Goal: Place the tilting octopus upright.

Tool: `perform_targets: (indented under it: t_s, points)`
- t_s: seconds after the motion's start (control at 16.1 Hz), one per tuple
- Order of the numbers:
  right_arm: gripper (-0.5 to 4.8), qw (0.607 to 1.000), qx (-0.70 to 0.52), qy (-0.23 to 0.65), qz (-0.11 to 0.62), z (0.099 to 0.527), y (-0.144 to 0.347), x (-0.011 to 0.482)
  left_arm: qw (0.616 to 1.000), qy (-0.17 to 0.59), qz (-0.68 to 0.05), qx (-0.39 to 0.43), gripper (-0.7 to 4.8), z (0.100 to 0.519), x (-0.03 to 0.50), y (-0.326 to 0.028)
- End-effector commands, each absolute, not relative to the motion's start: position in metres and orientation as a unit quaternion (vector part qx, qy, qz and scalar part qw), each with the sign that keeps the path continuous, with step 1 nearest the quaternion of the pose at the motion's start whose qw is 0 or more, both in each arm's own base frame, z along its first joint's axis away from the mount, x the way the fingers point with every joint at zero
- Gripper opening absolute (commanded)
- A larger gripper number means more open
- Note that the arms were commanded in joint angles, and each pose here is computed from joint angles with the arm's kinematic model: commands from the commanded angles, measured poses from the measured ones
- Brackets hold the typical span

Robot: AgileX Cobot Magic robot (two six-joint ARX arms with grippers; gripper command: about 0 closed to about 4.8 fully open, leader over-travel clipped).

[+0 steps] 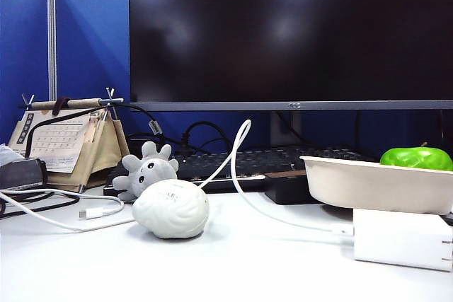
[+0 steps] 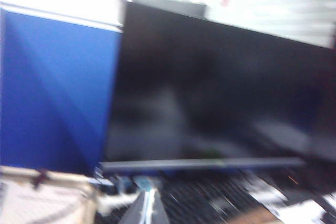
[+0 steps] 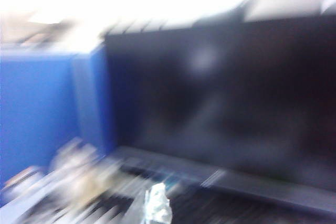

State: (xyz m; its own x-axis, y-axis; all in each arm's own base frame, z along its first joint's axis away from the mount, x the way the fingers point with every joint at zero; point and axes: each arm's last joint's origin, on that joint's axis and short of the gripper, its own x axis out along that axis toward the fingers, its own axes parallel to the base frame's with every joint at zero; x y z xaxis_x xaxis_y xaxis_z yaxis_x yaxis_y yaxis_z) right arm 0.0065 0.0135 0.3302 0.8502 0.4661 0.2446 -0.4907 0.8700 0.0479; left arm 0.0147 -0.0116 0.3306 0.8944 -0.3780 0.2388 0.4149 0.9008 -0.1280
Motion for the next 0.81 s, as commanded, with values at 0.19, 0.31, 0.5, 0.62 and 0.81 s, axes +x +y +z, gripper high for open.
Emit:
perform_targets:
  t_s: [0.19,0.31,0.5,0.62,0.81]
  points:
    - [-0.05,0.936,0.110,-0.007,0.334,0.322,0.018,0.009,0.960,-0.066,-0.248,-0.109,0.17,0.331,0.012,-0.014]
    - [-0.05,0.932,0.108,-0.028,0.346,0.328,0.018,0.008,0.959,-0.064,-0.256,-0.107,0.17,0.340,0.015,-0.014]
    - [-0.05,0.931,0.096,-0.056,0.348,0.349,0.018,0.001,0.959,-0.090,-0.257,-0.081,0.17,0.363,0.015,-0.014]
    - [-0.05,0.932,0.074,-0.071,0.347,0.379,0.018,0.001,0.961,-0.102,-0.250,-0.062,0.17,0.389,0.024,-0.014]
    - [-0.05,0.935,0.058,-0.065,0.342,0.410,0.018,0.018,0.964,-0.091,-0.244,-0.052,0.17,0.402,0.054,-0.012]
